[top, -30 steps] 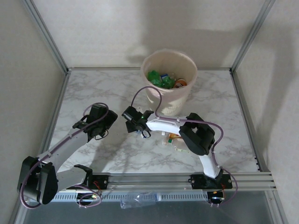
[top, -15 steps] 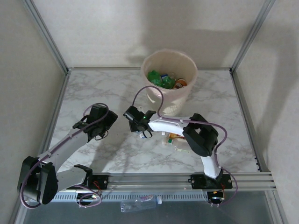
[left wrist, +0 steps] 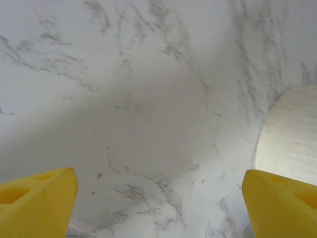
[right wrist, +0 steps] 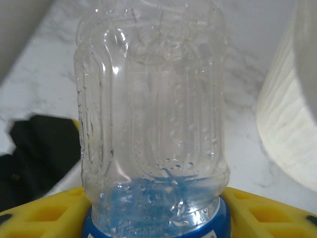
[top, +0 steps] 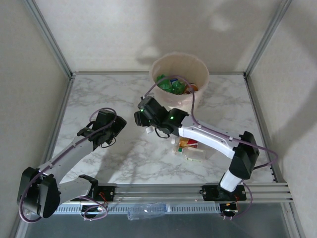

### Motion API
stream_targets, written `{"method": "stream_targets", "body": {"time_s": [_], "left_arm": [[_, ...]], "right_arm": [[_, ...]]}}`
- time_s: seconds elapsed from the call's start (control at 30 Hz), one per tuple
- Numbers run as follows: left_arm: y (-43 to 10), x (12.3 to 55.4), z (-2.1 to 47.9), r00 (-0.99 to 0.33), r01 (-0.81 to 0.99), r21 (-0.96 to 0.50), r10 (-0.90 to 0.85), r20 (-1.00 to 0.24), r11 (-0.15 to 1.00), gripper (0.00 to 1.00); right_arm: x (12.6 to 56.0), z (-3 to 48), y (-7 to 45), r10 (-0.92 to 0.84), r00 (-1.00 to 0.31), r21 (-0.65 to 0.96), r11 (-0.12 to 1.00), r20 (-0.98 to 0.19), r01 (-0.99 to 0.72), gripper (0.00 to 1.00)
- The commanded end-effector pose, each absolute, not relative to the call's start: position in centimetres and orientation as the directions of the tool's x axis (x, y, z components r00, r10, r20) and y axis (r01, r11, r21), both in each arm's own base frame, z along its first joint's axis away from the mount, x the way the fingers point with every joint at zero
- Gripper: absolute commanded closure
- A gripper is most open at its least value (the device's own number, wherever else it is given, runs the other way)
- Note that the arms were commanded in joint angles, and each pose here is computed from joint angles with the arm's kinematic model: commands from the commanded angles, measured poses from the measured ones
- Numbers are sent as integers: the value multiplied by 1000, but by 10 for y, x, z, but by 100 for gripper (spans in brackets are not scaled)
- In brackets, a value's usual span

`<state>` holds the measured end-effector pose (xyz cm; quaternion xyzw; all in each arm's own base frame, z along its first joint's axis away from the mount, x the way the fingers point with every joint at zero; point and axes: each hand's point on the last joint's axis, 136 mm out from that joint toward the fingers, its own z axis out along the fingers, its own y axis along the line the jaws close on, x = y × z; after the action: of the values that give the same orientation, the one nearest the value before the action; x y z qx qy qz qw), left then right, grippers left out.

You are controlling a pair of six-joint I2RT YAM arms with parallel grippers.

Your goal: Put the plastic bottles in the bin

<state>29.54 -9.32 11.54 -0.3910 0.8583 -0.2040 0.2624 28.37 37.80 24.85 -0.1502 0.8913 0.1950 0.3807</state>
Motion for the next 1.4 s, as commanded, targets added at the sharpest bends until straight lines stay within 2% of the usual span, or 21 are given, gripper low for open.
{"method": "stream_targets", "body": {"time_s": [0.0,0.13,0.33,0.6,0.77,0.83,0.93,1.0,1.2,1.37], "left_arm": [[-103,297,138,-599,-489,-543,-716,-359,682,17],[-130,293,154,-695,-358,-502,-583,-420,787,21],[-178,277,170,-798,-115,-442,-348,-492,889,21],[-225,243,189,-826,190,-362,-50,-562,913,20],[-247,213,182,-814,337,-281,127,-567,899,18],[-255,200,177,-801,392,-246,198,-564,886,17],[-269,180,171,-775,479,-218,292,-561,850,14],[-277,165,167,-749,537,-197,356,-558,820,11],[-300,100,150,-626,722,-93,590,-510,685,7],[-304,55,147,-597,769,-129,631,-496,626,5]], "right_arm": [[301,319,351,-36,-582,238,891,-813,-387,53],[332,371,319,57,-529,271,901,-847,-337,53],[391,406,274,156,-495,314,915,-855,-254,53],[453,376,233,206,-546,338,929,-812,-152,53],[460,354,226,191,-575,325,936,-795,-138,51],[458,348,227,181,-588,322,936,-788,-143,45],[454,343,223,179,-597,314,940,-782,-130,20],[449,351,216,191,-581,313,943,-791,-115,12],[428,383,191,241,-516,321,944,-822,-71,6],[415,390,173,274,-509,334,942,-816,-28,5]]}}
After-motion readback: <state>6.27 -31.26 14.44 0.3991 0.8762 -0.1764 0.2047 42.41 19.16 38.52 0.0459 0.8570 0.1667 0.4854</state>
